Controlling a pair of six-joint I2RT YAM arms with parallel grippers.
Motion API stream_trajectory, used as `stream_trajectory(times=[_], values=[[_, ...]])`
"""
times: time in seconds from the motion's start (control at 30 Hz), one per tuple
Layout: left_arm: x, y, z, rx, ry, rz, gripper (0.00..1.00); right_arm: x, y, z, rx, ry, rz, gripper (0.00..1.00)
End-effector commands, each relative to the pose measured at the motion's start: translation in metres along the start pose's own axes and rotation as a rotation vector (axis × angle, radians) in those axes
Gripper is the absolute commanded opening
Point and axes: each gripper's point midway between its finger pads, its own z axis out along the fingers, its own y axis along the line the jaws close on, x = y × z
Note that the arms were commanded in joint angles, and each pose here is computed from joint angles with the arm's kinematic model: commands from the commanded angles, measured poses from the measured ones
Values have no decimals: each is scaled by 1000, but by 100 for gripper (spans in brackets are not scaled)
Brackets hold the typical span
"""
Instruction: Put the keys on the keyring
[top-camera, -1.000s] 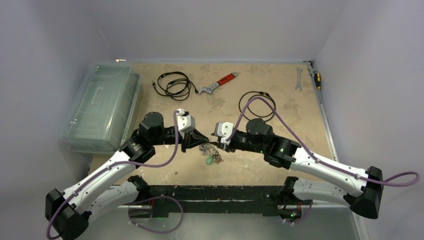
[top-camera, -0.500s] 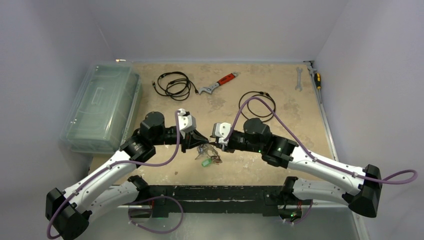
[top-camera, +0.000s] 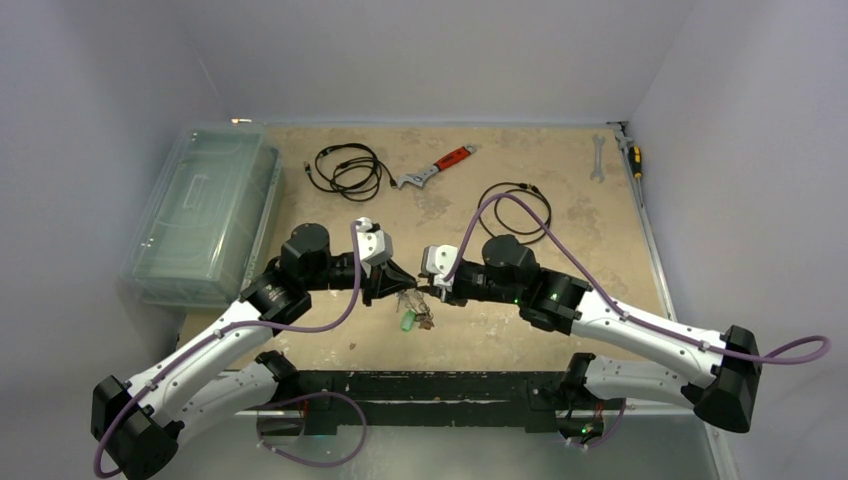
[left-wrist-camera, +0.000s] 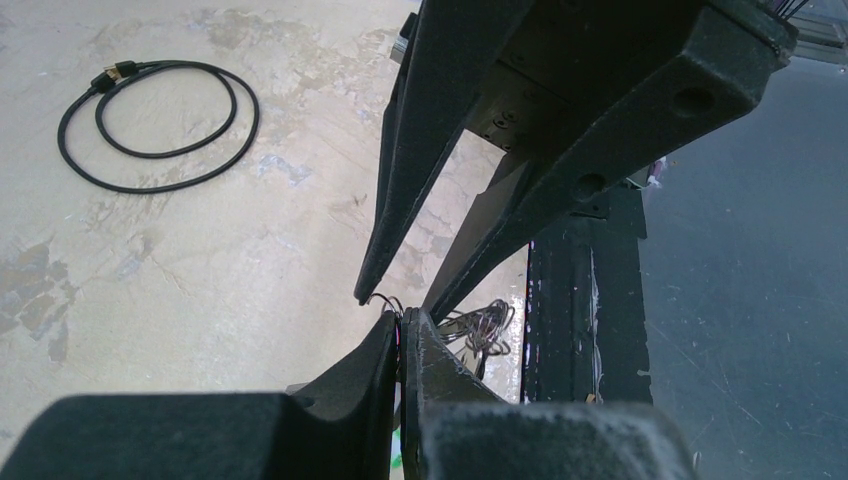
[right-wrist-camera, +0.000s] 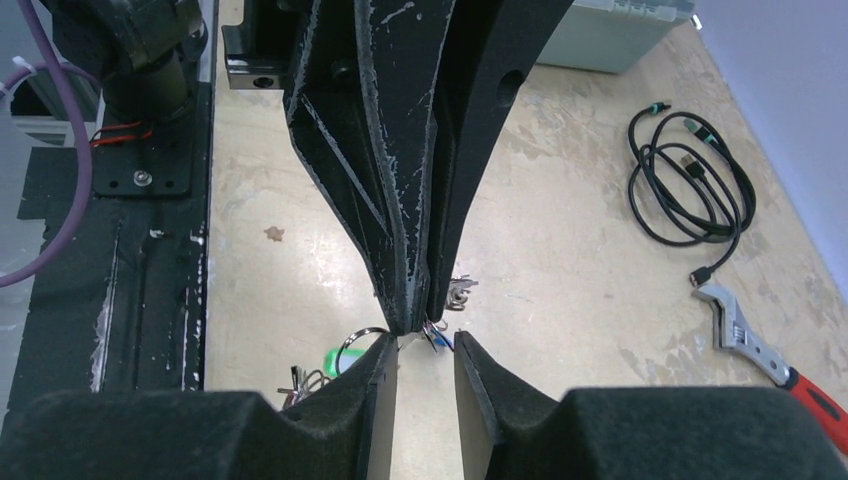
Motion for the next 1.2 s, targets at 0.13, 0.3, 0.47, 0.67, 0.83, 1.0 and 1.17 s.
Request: stream_trajectory(times=[0.13,0.3,0.47,0.67,0.83,1.0,1.17], values=[[-43,-20,1,106,-118,104,0,-37,-10,6,9,-107,-15,24],[-42,-21,1,114,-115,102,0,-40,-12,5,24,-115,-14,8],[-43,-20,1,109,-116,103,0,-40,-14,3,40,-118,-6,0],[-47,-17,-1,79,-129,112,10,-50,-18,-7,74,-172,-13,0],[-48,-16,0,71,-128,111,13,-50,-19,-10,87,-179,-6,0],[-48,-14,0,62,-126,108,15,-52,-20,-14,99,-193,-4,0],[-48,-10,0,37,-125,111,16,-52,-21,-18,111,-193,-1,0]])
